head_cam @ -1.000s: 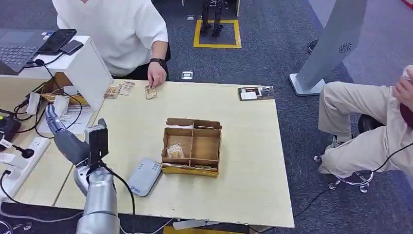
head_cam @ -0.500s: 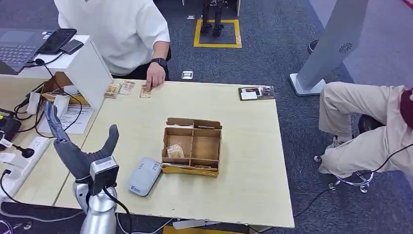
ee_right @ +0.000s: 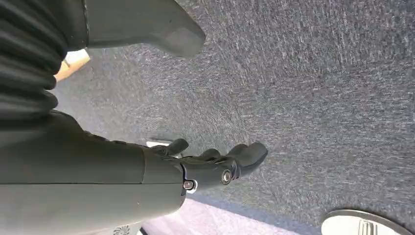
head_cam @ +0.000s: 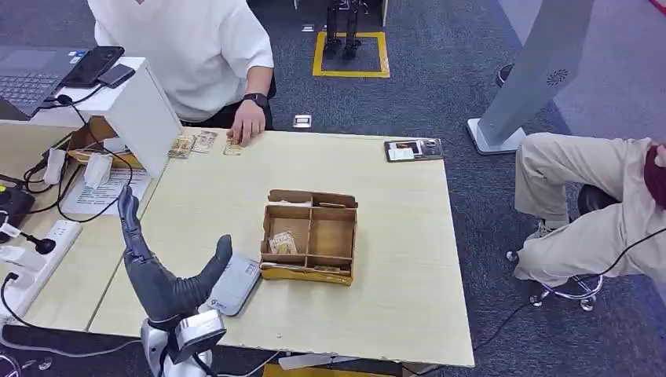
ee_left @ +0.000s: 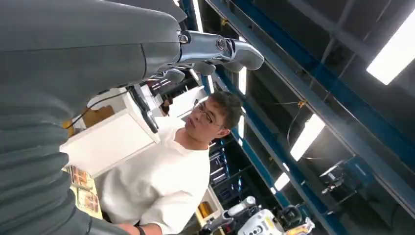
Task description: Pass the card to the sensor for recognition and then transmit it.
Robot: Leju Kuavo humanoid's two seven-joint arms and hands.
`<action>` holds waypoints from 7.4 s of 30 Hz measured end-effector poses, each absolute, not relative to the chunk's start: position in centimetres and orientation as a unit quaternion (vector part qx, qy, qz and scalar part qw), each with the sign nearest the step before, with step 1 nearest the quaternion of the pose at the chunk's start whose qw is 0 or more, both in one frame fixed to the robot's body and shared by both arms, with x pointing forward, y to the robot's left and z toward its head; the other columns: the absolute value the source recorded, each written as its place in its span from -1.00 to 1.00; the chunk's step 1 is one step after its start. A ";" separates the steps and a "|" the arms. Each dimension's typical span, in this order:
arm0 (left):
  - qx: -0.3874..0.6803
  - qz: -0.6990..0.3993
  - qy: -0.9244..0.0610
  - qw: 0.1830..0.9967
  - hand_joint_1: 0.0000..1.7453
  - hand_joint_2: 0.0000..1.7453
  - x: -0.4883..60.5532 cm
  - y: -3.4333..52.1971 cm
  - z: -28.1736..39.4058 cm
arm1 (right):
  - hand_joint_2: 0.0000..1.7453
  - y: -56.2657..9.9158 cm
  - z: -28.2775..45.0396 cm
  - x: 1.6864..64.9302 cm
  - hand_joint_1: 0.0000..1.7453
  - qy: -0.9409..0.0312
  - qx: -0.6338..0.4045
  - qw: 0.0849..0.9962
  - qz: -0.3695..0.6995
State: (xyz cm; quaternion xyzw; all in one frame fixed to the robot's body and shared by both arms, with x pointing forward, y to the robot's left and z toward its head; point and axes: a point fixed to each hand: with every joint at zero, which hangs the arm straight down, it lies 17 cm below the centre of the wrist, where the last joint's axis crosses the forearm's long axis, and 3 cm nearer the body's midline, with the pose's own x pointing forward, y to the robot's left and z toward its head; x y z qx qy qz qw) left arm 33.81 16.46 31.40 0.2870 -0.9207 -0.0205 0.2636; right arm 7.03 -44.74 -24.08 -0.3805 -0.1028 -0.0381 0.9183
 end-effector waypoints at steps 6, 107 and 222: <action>0.282 -0.038 -0.923 0.259 -1.00 1.00 33.2 15.3 31.1 | 1.00 -44.8 -24.1 7.0 -1.00 -0.103 -0.381 0.918 -0.038; 0.359 -0.485 -0.781 0.159 -1.00 1.00 35.3 -1.9 15.2 | 1.00 -44.7 -24.1 7.2 -1.00 -0.095 -0.380 0.920 -0.038; 0.432 -0.519 -0.688 0.266 -0.96 1.00 39.4 3.1 8.6 | 1.00 -45.9 -24.1 4.9 -1.00 -0.071 -0.387 0.917 -0.064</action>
